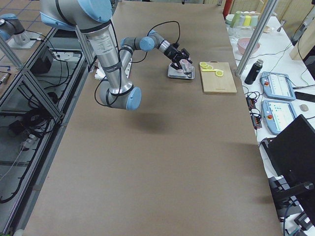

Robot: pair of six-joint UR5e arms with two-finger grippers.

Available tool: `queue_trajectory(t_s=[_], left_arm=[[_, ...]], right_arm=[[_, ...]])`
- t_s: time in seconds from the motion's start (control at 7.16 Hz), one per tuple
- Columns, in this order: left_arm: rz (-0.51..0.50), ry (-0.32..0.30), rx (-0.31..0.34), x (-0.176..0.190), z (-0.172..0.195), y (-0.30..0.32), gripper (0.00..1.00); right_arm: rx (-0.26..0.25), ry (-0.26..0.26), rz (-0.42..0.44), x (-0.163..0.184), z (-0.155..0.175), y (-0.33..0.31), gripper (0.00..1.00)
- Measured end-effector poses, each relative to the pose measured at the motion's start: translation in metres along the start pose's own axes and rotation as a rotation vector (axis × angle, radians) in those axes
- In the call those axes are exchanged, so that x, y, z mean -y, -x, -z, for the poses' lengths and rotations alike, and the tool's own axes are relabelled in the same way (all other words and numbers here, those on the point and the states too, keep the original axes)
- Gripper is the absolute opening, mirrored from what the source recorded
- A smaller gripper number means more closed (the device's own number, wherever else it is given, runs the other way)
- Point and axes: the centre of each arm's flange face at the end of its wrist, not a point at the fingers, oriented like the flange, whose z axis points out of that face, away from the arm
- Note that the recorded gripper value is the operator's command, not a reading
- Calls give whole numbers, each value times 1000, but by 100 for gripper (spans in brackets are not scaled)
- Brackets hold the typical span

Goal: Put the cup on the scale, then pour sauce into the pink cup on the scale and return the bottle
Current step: 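Tilt the dispenser spout down into the pink cup with the right gripper, then tilt the dispenser upright and carry it back beside the scale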

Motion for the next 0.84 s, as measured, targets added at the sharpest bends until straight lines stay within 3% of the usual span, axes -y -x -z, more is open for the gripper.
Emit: queue_trajectory(t_s=[0.84], left_arm=[[0, -2, 0, 0, 1, 0, 97]], right_arm=[[-4, -30, -23, -11, 12, -24, 1]])
